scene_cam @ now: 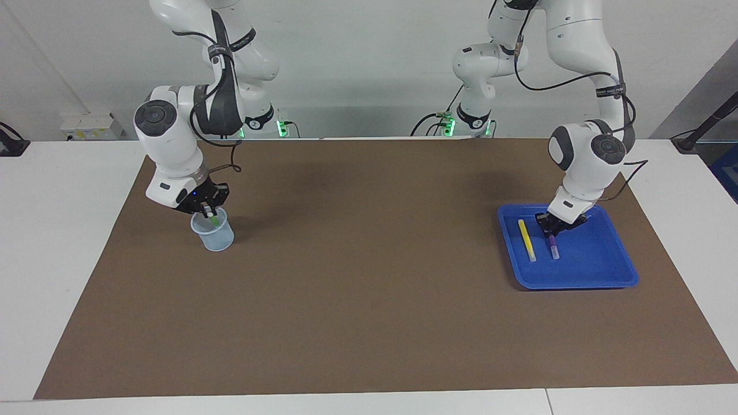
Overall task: Right arm passes pens to left for tray arrangement
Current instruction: 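Grasp the green pen in the cup with the right gripper, then lift the green pen with the right gripper while the left gripper approaches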
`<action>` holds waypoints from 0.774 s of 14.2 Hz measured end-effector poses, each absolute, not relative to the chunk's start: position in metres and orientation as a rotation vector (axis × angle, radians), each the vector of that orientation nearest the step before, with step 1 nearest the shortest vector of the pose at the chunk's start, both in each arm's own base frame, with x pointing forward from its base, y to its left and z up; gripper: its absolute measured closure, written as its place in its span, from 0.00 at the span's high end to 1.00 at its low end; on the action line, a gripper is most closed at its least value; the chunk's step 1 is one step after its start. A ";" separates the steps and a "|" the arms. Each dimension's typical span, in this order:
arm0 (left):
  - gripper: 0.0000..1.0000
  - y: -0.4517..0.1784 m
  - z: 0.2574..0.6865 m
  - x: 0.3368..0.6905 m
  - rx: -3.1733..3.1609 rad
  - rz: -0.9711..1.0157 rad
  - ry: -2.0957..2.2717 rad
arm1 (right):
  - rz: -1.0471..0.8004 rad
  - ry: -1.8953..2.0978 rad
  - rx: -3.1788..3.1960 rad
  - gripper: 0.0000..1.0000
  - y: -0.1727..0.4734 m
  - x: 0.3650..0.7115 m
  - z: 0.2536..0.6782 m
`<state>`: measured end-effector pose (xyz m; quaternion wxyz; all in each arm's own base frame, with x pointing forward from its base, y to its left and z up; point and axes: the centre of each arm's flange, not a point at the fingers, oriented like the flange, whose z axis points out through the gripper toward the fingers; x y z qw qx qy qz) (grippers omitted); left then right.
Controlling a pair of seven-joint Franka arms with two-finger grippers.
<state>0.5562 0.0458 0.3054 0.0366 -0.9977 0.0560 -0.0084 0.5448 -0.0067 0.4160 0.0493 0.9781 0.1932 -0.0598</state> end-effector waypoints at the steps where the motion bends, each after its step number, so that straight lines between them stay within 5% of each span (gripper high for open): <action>1: 0.44 0.045 0.301 0.557 -3.060 -0.022 0.194 | -0.192 0.589 2.975 0.19 -0.006 0.546 0.426; 6: 1.00 0.046 0.300 0.558 -3.049 -0.012 0.246 | -0.153 0.660 2.964 0.19 0.034 0.557 0.507; 11: 1.00 0.041 0.322 0.569 -3.084 0.051 0.193 | 0.024 0.629 3.059 0.19 0.108 0.557 0.556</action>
